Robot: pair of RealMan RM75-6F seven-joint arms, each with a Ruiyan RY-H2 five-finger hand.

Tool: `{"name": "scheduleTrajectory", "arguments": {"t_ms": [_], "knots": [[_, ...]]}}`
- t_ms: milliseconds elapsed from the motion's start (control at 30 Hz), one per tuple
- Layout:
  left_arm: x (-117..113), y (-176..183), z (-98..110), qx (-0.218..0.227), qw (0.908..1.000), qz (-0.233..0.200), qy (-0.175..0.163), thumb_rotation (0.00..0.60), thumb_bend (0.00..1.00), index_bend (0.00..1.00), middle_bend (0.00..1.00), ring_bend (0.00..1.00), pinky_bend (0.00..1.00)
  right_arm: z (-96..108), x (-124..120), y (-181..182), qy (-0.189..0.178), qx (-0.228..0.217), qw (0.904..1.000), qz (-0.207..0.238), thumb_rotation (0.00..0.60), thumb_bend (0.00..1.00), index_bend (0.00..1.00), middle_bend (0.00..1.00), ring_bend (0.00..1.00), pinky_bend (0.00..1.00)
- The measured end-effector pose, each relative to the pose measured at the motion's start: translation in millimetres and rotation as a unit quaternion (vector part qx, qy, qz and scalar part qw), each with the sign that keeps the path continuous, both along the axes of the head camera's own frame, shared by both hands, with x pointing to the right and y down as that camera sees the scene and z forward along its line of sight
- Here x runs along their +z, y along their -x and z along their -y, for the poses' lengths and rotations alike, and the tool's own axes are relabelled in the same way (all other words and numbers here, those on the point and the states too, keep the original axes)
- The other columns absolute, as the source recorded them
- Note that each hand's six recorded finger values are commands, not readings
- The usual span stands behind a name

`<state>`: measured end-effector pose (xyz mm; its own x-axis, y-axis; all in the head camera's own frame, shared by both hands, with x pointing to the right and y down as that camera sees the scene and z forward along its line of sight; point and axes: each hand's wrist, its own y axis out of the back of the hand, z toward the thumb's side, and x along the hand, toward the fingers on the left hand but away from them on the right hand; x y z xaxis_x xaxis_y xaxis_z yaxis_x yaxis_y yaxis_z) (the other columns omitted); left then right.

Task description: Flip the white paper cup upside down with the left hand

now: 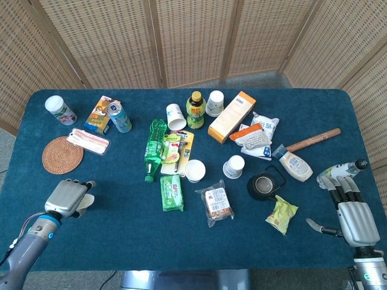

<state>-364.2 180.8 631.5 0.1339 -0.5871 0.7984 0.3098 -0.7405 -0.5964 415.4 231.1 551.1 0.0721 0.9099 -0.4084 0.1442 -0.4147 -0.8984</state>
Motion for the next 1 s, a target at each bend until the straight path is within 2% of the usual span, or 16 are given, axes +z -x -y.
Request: {"name": "scheduleTrajectory", "arguments": {"t_ms": [133,267,300,400,433,533,800,900,1000], "knots": [[7,-18,4,0.013,0.9998,0.008,0.01,0.6,0.36,0.22,0.44,0.37,0.41,0,1,0,0.003,0.001,1.0,0.0,0.389,0.0,0.0,0.0,0.0,0.0],[14,-34,4,0.018,0.9997,0.01,0.013,0.6,0.36,0.2,0.38,0.25,0.38,-1,3,0,0.008,0.0,1.0,0.002,0.389,0.0,0.0,0.0,0.0,0.0],[16,-37,5,0.016,0.9997,0.01,0.013,0.6,0.36,0.18,0.34,0.22,0.37,-1,3,0,0.008,0.0,1.0,0.003,0.39,0.0,0.0,0.0,0.0,0.0],[19,-41,5,0.007,0.9999,0.004,0.011,0.6,0.36,0.03,0.04,0.02,0.29,0,2,0,0.009,0.001,1.0,0.003,0.39,0.0,0.0,0.0,0.0,0.0],[19,-42,6,0.005,0.9999,0.001,0.01,0.6,0.36,0.01,0.0,0.0,0.25,-1,3,-1,0.009,0.001,1.0,0.003,0.391,0.0,0.0,0.0,0.0,0.0],[17,-46,9,-0.001,0.9998,-0.019,0.001,0.6,0.36,0.0,0.0,0.0,0.19,-1,3,0,0.012,0.001,0.9999,0.003,0.392,0.0,0.0,0.0,0.0,0.0],[1,-54,16,-0.006,0.9962,-0.081,-0.031,0.6,0.36,0.0,0.0,0.0,0.17,-2,4,1,0.016,-0.001,0.9999,0.004,0.389,0.0,0.0,0.0,0.0,0.0],[-4,-46,12,-0.017,0.995,-0.093,-0.032,0.6,0.36,0.0,0.0,0.0,0.17,-2,4,1,0.016,0.0,0.9998,0.006,0.391,0.0,0.0,0.0,0.0,0.0],[-5,-29,2,-0.036,0.9955,-0.086,-0.019,0.6,0.36,0.0,0.0,0.0,0.18,-2,4,2,0.015,-0.001,0.9999,0.007,0.391,0.0,0.0,0.0,0.0,0.0]]}}
